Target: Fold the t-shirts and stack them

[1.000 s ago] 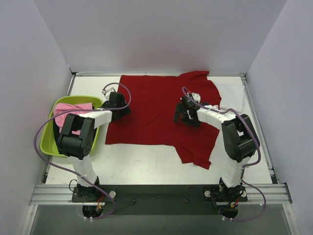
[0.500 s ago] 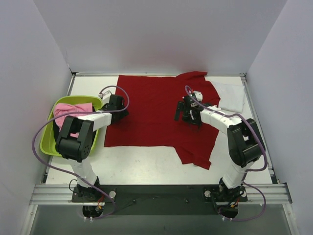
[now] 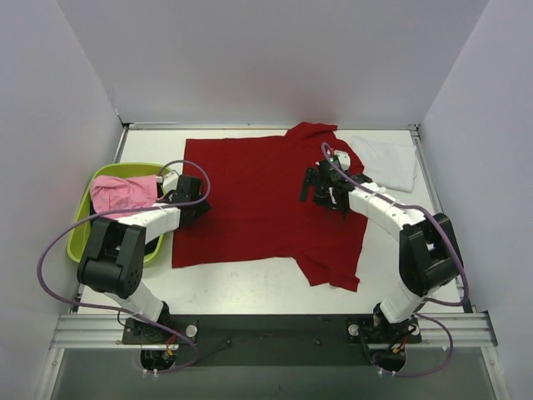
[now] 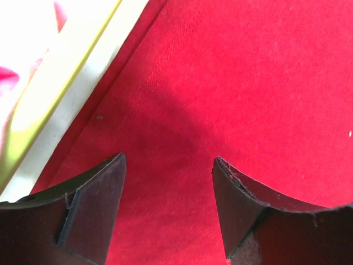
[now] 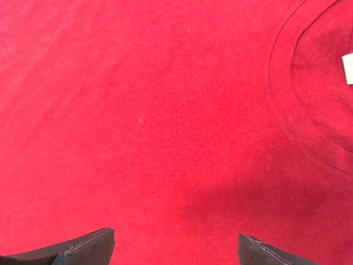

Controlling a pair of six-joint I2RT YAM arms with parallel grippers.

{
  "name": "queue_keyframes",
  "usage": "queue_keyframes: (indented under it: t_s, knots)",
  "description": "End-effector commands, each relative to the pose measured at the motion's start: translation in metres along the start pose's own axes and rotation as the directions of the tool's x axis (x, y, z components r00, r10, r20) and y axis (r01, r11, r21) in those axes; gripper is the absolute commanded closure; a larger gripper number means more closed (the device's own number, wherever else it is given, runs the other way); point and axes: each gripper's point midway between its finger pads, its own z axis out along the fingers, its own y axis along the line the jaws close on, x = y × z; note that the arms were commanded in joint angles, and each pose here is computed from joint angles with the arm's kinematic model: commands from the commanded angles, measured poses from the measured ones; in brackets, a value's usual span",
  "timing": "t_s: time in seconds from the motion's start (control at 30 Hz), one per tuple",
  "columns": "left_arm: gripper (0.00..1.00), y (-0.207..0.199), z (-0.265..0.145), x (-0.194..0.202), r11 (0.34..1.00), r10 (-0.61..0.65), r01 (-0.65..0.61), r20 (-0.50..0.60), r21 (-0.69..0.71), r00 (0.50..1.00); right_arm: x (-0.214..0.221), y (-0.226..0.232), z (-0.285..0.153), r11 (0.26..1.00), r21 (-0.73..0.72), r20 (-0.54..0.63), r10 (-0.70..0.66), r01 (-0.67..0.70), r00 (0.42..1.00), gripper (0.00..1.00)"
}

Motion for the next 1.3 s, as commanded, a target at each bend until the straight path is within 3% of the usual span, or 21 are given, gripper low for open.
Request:
queue_keyframes:
  t_s: [0.0, 0.2, 0.37, 0.57, 0.77, 0.9, 1.03, 1.27]
  knots:
    - [0.25, -0.004, -0.019, -0.012, 0.999, -0.001, 0.001, -0.002, 0.036, 1.0, -0.006, -0.006, -0.025, 1.0, 0.014, 0.041, -0.027, 0.027, 0.999, 0.06]
    - [0.2, -0.046, -0.066, -0.032, 0.969, 0.006, -0.006, 0.0, 0.247, 1.0, -0.004, -0.038, -0.067, 0.995, 0.091, 0.114, -0.049, 0.039, 0.992, 0.0]
    - [0.2, -0.056, -0.106, -0.042, 0.93, -0.001, -0.009, 0.027, 0.368, 1.0, -0.006, -0.065, -0.091, 0.991, 0.135, 0.199, -0.025, -0.002, 0.98, 0.0]
    - [0.2, -0.059, -0.127, -0.026, 0.89, 0.031, -0.012, -0.034, 0.455, 0.999, -0.006, -0.062, -0.072, 0.992, 0.039, 0.111, 0.114, -0.119, 0.987, 0.0]
    - [0.2, -0.042, -0.132, -0.013, 0.891, 0.041, -0.022, -0.031, 0.453, 0.999, 0.009, -0.087, -0.034, 0.969, 0.148, 0.047, 0.194, -0.199, 0.98, 0.0]
    - [0.2, -0.041, -0.134, -0.017, 0.891, 0.027, -0.013, -0.025, 0.453, 0.999, -0.02, -0.106, -0.026, 0.935, 0.163, 0.085, 0.306, -0.316, 0.948, 0.0]
    - [0.2, -0.044, -0.138, -0.022, 0.886, 0.03, -0.017, -0.021, 0.464, 0.999, -0.093, -0.132, -0.031, 0.886, 0.144, 0.212, 0.408, -0.441, 0.888, 0.0]
    - [0.2, -0.048, -0.147, -0.018, 0.857, -0.024, 0.037, -0.032, 0.515, 0.999, -0.146, -0.15, 0.007, 0.877, 0.156, 0.227, 0.417, -0.455, 0.88, 0.0]
